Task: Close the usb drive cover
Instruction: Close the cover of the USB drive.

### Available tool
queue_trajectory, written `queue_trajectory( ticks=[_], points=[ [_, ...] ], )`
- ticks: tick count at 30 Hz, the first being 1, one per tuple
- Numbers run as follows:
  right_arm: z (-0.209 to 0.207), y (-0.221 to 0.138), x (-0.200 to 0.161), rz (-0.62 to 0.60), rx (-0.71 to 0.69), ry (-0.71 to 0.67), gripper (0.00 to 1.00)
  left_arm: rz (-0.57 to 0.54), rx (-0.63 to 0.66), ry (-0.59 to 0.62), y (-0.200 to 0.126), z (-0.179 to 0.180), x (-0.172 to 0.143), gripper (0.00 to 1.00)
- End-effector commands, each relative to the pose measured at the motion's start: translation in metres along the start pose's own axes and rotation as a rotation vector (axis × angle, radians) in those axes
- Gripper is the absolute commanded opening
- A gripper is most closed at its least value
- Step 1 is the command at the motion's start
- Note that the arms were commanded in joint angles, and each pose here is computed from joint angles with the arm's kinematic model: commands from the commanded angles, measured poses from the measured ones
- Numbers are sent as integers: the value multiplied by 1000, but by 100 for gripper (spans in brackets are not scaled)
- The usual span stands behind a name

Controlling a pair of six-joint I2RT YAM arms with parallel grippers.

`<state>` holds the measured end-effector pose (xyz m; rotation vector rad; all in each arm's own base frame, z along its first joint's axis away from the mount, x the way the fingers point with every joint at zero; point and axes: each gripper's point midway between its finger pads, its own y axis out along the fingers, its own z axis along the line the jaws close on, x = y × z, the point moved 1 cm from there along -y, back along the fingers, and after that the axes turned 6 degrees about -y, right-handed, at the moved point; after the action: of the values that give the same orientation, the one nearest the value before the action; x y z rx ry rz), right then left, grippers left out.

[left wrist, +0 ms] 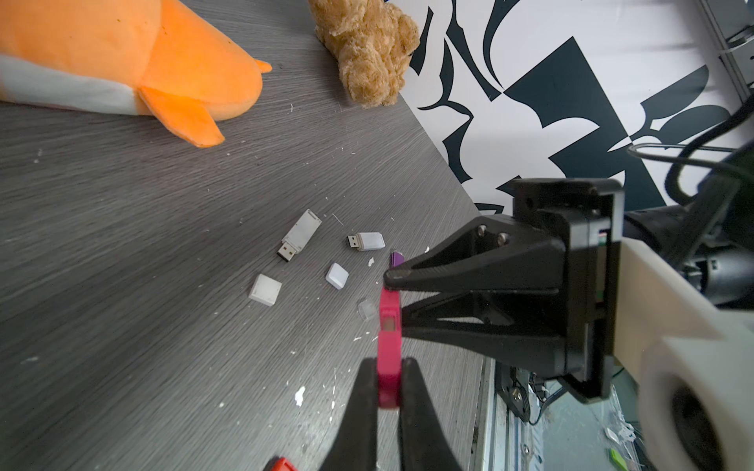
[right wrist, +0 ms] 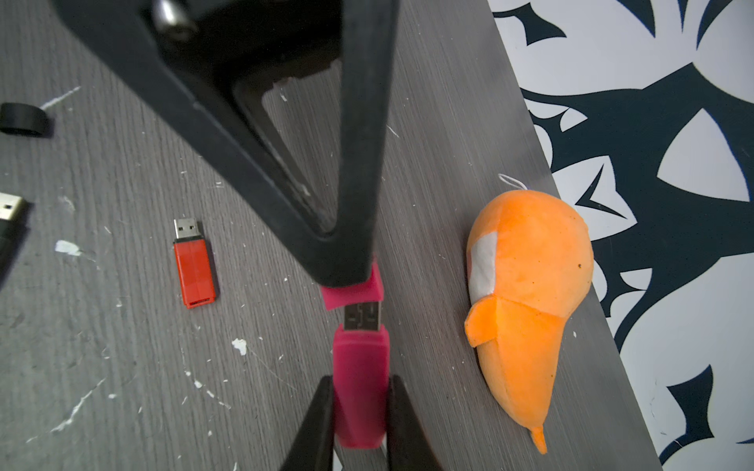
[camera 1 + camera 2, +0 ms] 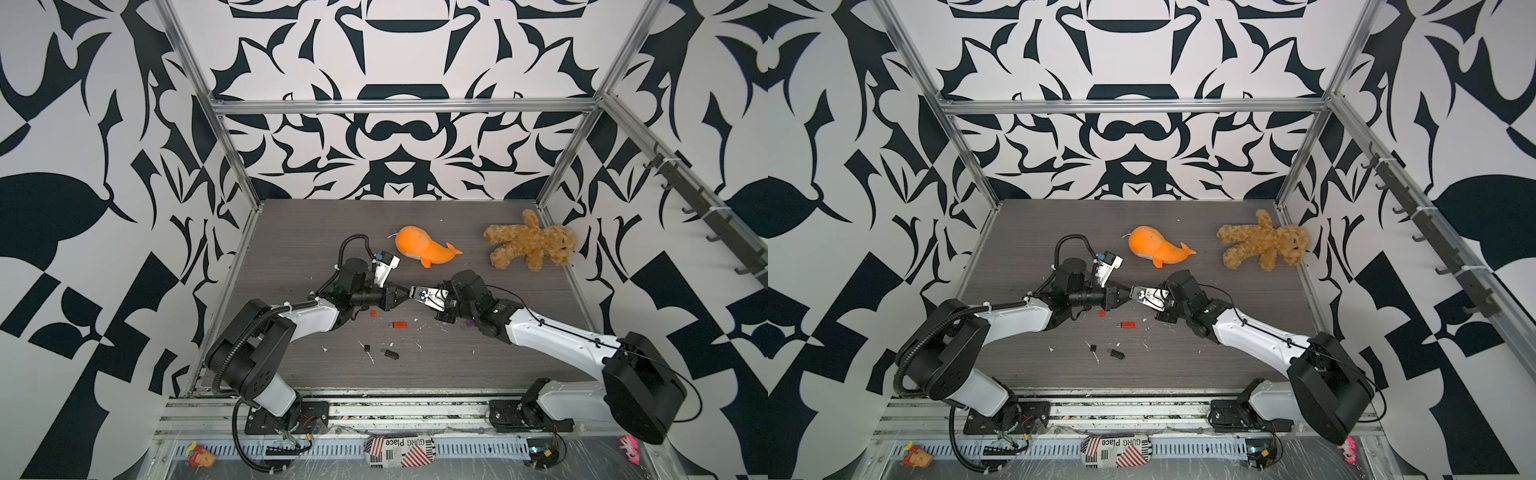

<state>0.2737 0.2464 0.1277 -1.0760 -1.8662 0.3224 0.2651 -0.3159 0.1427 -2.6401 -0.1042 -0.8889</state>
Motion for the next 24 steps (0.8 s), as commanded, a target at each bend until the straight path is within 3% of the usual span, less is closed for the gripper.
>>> queue_trajectory(
  ticks=[1, 8, 24],
  points=[
    [-4, -2, 16, -64, -15, 4, 10, -18, -8, 6, 3, -1, 6, 8],
    [-4, -3, 22, -98, -26, -23, 9, -3, -31, -14, 6, -2, 5, 8],
    [-13, -11, 57, -230, -62, -240, 6, 54, -15, -32, 14, 0, 0, 8]
  ],
)
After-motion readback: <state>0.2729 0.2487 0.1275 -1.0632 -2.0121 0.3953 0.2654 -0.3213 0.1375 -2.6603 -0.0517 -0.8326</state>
